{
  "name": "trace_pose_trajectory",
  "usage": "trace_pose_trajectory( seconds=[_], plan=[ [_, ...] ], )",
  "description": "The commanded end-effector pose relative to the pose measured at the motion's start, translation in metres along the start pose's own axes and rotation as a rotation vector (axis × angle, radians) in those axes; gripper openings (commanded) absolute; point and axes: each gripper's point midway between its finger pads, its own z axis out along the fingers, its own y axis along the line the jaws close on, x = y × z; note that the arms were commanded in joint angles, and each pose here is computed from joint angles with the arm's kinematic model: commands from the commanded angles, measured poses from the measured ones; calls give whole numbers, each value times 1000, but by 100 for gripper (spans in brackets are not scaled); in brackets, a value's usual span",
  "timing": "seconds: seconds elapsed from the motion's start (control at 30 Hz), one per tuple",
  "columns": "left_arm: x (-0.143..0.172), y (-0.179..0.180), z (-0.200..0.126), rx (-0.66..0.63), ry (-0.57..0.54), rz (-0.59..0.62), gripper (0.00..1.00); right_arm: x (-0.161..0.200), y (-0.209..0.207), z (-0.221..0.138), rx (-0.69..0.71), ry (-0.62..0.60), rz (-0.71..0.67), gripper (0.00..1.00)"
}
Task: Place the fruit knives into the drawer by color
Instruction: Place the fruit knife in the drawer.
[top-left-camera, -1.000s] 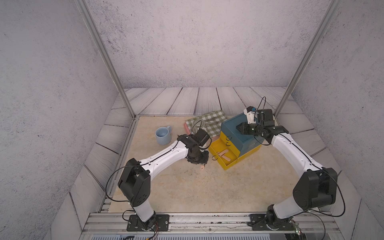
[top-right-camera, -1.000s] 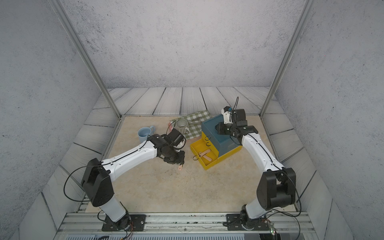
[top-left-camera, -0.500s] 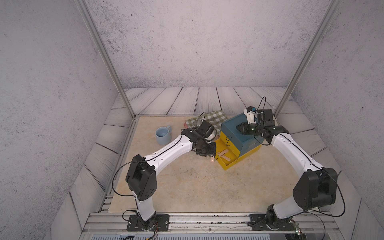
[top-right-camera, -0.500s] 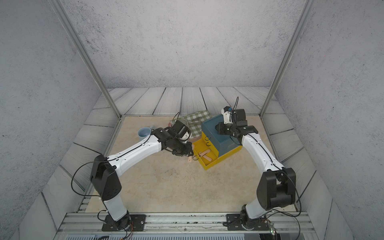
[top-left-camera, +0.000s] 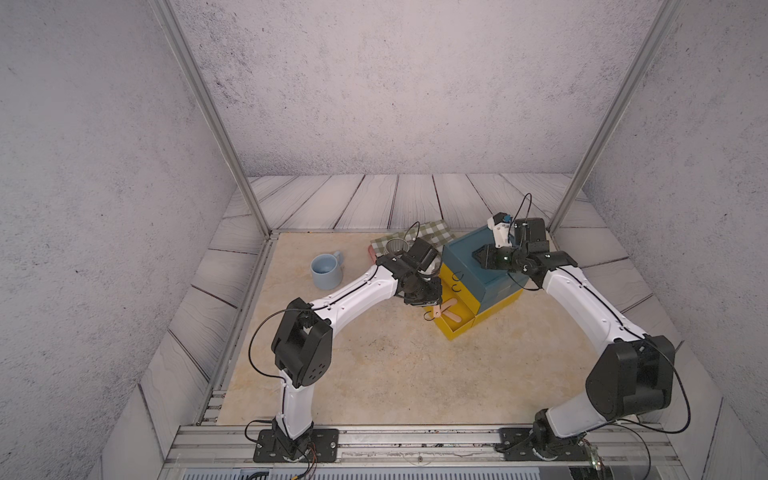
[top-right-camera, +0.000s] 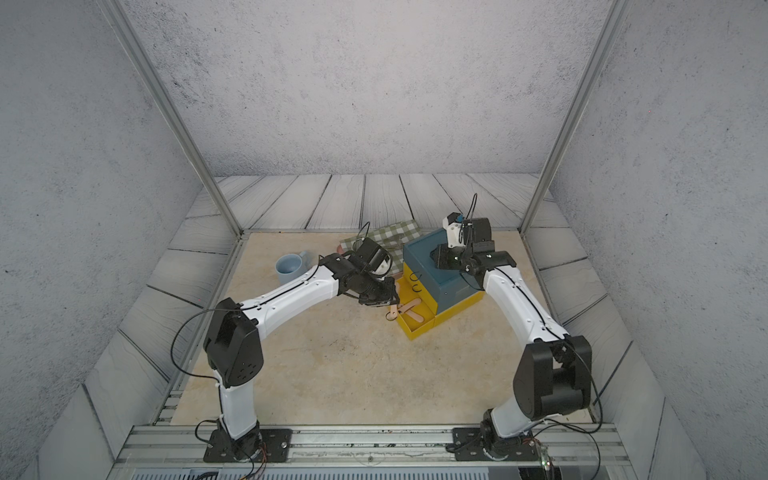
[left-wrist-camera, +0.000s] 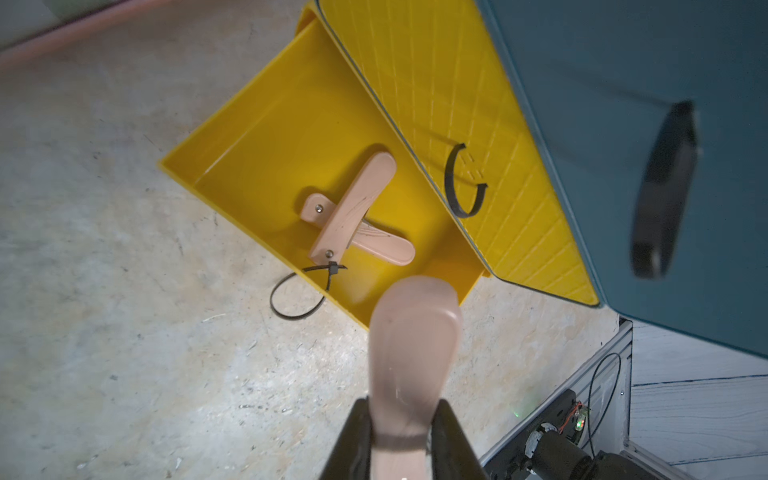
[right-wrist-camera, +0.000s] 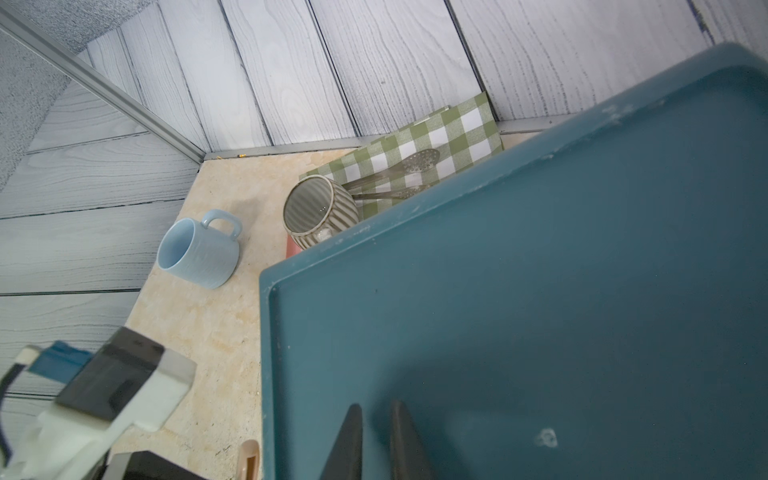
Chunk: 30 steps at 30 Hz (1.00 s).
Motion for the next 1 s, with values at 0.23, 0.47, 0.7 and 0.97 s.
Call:
trace_pose_trajectory(
  seconds=[0.23, 0.47, 0.7, 0.97],
  plan=[
    [-22, -14, 18, 55, -38, -56, 15, 188, -65, 7, 260, 670, 223, 17],
    [-25, -10, 35, 50, -29, -79, 14, 189, -65, 6, 261, 671, 225, 16],
    [-30, -6, 52, 38, -26, -89, 14, 190, -65, 6, 262, 672, 227, 16],
    [-35, -1, 64, 24, -36, -116, 15, 190, -65, 8, 257, 674, 226, 16]
  ],
)
